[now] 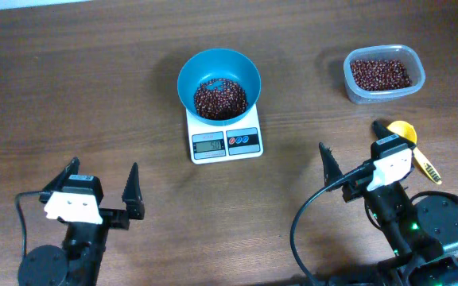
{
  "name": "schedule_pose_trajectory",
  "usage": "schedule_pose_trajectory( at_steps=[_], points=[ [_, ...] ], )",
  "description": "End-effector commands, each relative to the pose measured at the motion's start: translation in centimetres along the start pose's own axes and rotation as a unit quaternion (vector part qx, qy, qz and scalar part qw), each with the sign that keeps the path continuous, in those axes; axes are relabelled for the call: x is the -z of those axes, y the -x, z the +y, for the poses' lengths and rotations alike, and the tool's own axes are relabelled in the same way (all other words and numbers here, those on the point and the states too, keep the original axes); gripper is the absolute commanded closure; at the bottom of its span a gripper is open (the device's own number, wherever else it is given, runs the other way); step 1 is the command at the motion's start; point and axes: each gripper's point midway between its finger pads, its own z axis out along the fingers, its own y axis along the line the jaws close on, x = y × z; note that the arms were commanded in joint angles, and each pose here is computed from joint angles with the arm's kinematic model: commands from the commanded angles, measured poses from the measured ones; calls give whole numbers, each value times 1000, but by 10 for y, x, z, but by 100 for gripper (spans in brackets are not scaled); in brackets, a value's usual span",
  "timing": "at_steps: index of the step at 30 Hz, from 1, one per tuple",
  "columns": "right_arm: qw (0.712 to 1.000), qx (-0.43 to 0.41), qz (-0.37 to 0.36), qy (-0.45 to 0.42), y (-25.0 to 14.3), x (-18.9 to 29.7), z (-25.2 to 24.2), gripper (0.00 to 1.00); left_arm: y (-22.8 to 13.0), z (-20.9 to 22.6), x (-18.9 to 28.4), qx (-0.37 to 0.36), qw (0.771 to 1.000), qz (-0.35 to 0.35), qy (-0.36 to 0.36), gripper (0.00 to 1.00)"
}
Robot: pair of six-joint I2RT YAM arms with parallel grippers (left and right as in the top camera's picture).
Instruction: Scoop item into bowl and weigh 50g on scale
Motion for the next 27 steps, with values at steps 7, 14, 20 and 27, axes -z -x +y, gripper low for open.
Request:
schedule_pose_trajectory(
  at_steps=[7,14,20,27],
  points=[
    [1000,-5,0,1,-1,0,1,1,-3,6,0,11,1000,4,19,1],
    [1000,-5,0,1,-1,0,1,1,-2,3,0,3,1000,2,10,1],
    [1000,-5,0,1,-1,0,1,1,-4,41,5,11,994,6,106,1],
    [1000,-5,0,1,-1,0,1,1,-4,66,11,9,986,4,167,1]
  ],
)
